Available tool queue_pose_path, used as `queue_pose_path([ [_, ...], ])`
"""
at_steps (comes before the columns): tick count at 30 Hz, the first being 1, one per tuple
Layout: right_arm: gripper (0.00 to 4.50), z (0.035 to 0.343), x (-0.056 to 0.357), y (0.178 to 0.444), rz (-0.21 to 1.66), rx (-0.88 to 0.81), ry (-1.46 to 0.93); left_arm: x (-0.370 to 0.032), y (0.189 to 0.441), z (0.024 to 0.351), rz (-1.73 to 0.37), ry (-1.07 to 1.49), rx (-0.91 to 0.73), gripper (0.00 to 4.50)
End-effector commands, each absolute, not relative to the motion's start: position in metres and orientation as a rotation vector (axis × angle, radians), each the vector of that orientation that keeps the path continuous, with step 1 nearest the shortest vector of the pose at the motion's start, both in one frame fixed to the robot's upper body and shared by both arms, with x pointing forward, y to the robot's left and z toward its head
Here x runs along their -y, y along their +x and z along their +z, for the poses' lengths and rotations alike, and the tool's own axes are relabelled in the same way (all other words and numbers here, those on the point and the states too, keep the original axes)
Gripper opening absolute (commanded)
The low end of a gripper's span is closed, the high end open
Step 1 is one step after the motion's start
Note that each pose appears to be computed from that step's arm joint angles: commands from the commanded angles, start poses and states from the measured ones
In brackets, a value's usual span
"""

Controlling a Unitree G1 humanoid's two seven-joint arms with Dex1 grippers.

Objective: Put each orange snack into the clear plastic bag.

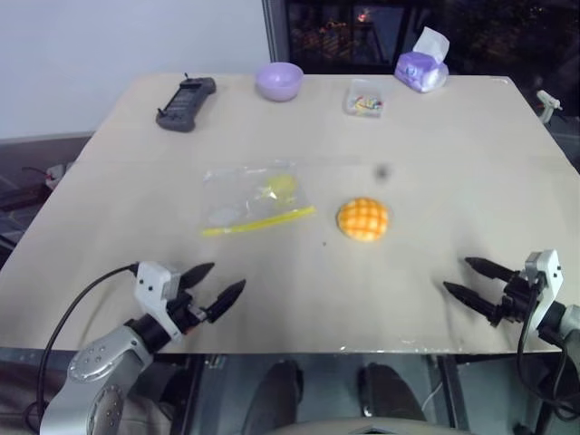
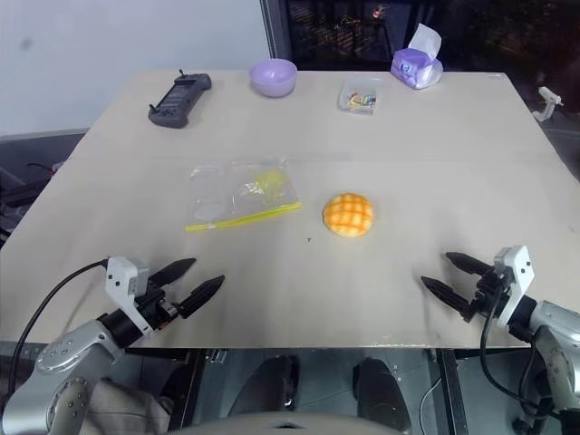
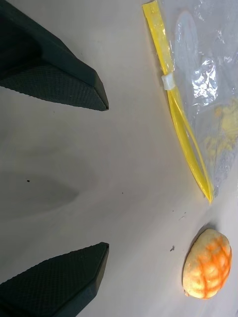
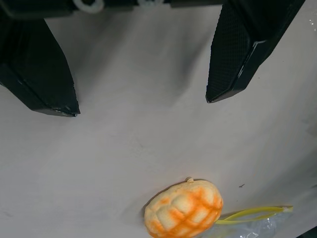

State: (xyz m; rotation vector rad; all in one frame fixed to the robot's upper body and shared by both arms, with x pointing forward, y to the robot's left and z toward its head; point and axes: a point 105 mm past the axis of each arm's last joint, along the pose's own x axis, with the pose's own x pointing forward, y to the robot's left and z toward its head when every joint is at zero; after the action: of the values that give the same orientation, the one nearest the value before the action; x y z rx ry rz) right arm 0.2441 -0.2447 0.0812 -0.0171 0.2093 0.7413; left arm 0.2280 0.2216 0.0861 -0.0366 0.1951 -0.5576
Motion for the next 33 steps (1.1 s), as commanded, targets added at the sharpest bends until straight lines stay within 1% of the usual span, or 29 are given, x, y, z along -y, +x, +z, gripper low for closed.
queue_pose_path([
  [1, 4.42, 0.095, 0.245, 0.248, 0.738, -0.150, -0.039, -0.222, 0.233, 0.102, -0.552, -0.004, -0.132, 4.50],
  [7, 4.42, 0.096, 0.245, 0.250, 0.730, -0.133, -0.050, -0.226, 0.241, 0.105, -0.529, -0.001, -0.099, 4.50],
  [26, 4.42, 0.099, 0.240, 0.249, 0.740, -0.120, -0.056, -0.224, 0.243, 0.101, -0.559, -0.007, -0.103, 4.50],
  [28, 4.42, 0.111, 0.228, 0.246, 0.801, -0.084, -0.030, -0.227, 0.244, 0.103, -0.558, -0.048, -0.106, 4.50],
  [31, 4.42, 0.129, 0.209, 0.240, 0.907, -0.043, -0.004, -0.227, 0.242, 0.109, -0.600, -0.279, -0.171, 4.50],
  [33, 4.42, 0.136, 0.199, 0.237, 0.963, -0.033, -0.017, -0.231, 0.241, 0.114, -0.619, -0.346, -0.192, 4.50],
])
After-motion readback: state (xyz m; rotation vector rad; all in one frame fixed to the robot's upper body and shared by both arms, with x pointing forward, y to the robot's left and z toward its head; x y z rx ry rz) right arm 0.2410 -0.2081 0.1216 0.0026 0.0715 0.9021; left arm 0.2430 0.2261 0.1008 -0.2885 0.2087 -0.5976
